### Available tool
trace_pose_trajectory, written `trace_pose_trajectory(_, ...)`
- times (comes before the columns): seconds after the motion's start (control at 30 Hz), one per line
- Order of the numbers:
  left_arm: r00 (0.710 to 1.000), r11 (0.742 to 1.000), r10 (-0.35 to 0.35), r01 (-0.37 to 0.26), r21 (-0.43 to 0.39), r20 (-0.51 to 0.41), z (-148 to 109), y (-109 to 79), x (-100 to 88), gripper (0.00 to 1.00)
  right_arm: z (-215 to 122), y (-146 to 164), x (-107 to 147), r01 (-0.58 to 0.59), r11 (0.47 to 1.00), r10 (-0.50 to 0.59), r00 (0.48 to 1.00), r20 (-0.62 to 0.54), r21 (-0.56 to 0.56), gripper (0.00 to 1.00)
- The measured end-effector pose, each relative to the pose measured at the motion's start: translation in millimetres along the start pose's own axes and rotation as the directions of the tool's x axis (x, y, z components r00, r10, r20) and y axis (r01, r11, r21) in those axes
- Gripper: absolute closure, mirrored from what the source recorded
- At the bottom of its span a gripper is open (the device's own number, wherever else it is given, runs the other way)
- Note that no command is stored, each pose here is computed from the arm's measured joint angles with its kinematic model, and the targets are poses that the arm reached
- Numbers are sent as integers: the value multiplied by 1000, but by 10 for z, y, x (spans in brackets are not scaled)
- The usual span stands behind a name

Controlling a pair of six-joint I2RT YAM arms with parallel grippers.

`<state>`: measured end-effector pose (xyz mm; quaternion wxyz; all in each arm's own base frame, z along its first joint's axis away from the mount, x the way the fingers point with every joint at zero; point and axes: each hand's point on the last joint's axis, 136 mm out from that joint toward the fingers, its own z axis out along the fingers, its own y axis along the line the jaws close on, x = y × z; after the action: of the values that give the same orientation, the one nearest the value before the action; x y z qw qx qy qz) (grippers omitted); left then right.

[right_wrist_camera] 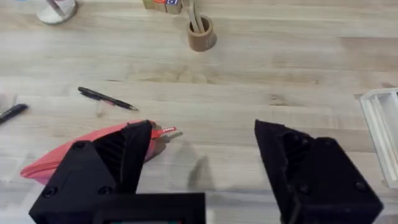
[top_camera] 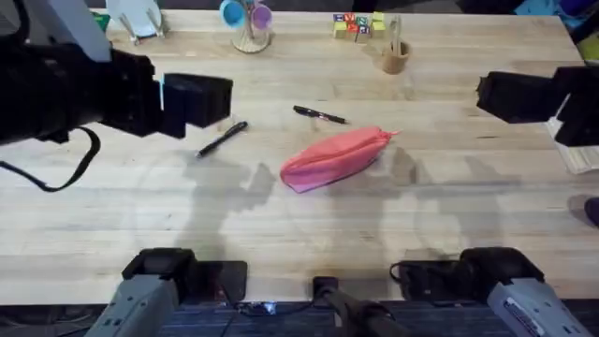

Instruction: Unzip the bag, pick up the pens from the table one at a time and place them inside, then zip the bag closed.

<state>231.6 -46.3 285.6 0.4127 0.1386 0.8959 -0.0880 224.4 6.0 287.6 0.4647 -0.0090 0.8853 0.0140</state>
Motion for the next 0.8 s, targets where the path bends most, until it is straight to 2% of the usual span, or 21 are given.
trace_pose_trajectory(0.13, 992, 989, 126, -126, 80, 0, -6, -140, 37, 7, 0, 0, 0, 0, 1000, 0, 1000, 0, 0, 6)
trace_pose_trajectory(0.23, 973, 959, 233, -230, 165, 2, -25, -287, 114, 7, 0, 0, 1, 0, 1000, 0, 1000, 0, 0, 6)
trace_pose_trajectory(0.4, 922, 869, 384, -382, 314, 58, -99, -559, 231, 7, 0, 0, 0, 0, 1000, 0, 1000, 0, 0, 5)
trace_pose_trajectory(0.43, 894, 821, 438, -439, 364, 92, -139, -658, 278, 7, 0, 0, 0, 0, 1000, 0, 1000, 0, 0, 6)
trace_pose_trajectory(0.57, 870, 785, 475, -488, 381, 135, -160, -712, 265, 7, 0, 0, 0, 0, 1000, 0, 1000, 0, 0, 5)
trace_pose_trajectory(0.8, 851, 765, 499, -522, 378, 166, -165, -729, 233, 7, 0, 0, 0, 0, 1000, 0, 1000, 0, 0, 5)
